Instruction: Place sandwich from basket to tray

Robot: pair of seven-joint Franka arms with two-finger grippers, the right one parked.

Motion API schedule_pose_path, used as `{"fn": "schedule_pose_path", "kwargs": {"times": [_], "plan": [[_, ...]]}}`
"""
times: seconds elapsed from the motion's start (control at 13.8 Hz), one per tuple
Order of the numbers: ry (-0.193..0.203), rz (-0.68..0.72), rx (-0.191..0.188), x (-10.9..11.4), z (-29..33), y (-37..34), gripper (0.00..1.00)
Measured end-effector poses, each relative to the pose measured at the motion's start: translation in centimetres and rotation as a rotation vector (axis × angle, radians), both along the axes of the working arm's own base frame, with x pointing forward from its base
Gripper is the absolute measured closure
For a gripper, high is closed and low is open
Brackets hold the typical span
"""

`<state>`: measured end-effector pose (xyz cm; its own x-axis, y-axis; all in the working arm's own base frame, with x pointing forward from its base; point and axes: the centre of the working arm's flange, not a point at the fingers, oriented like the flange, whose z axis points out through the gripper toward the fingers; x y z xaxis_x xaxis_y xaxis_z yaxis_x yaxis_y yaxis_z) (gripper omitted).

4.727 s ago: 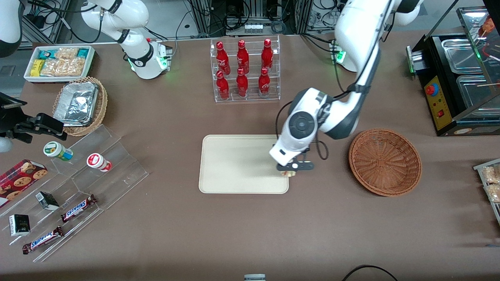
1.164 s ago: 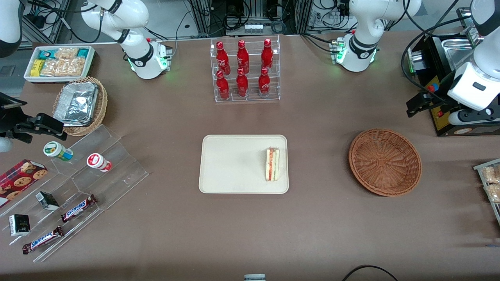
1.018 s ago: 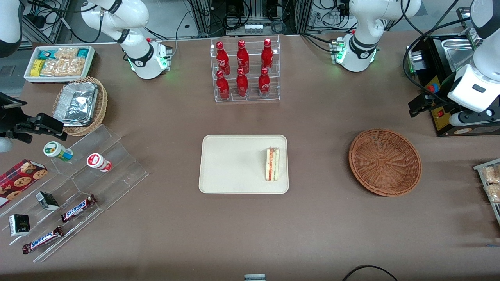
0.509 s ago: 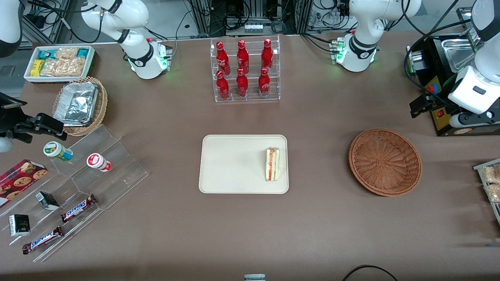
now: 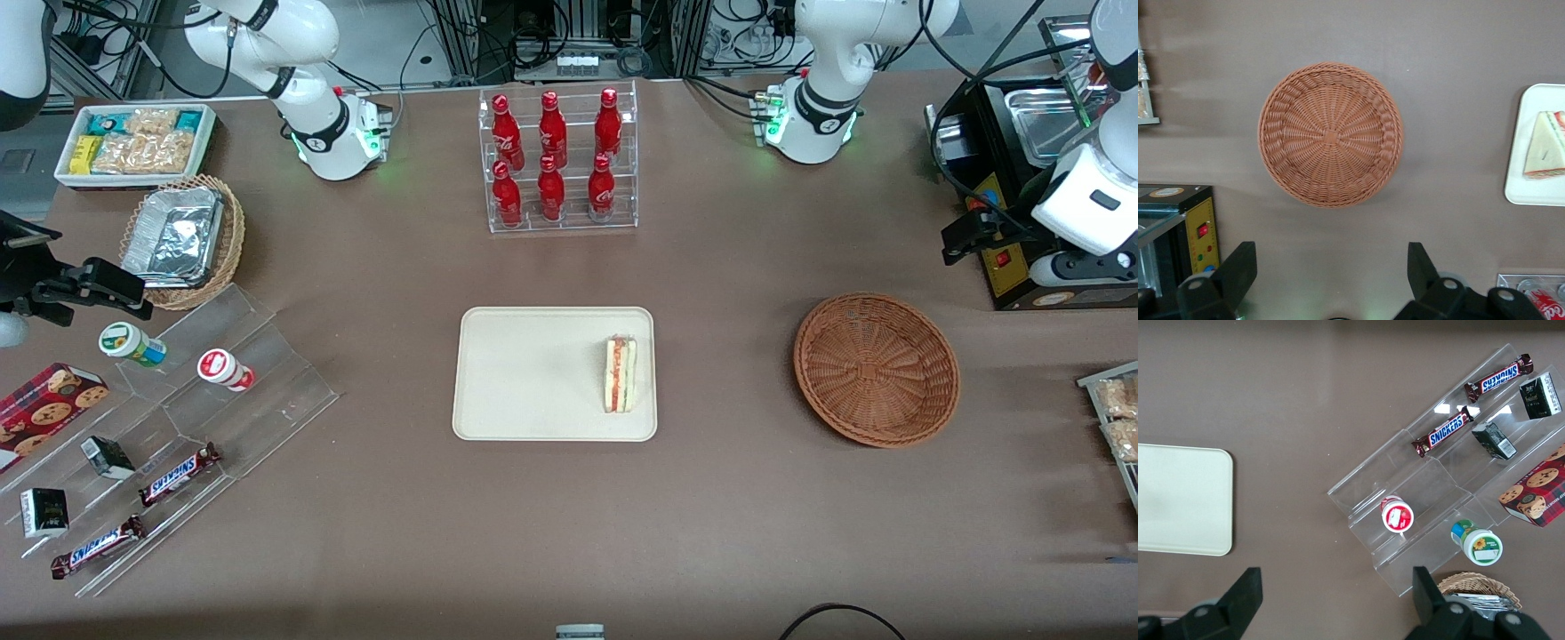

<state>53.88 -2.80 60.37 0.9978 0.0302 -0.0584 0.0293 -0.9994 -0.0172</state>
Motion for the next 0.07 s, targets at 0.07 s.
{"fn": "schedule_pose_path", "kwargs": {"times": [0.07], "plan": [[-0.001,0.004,-0.006,-0.02,0.10,-0.09,0.00]]}}
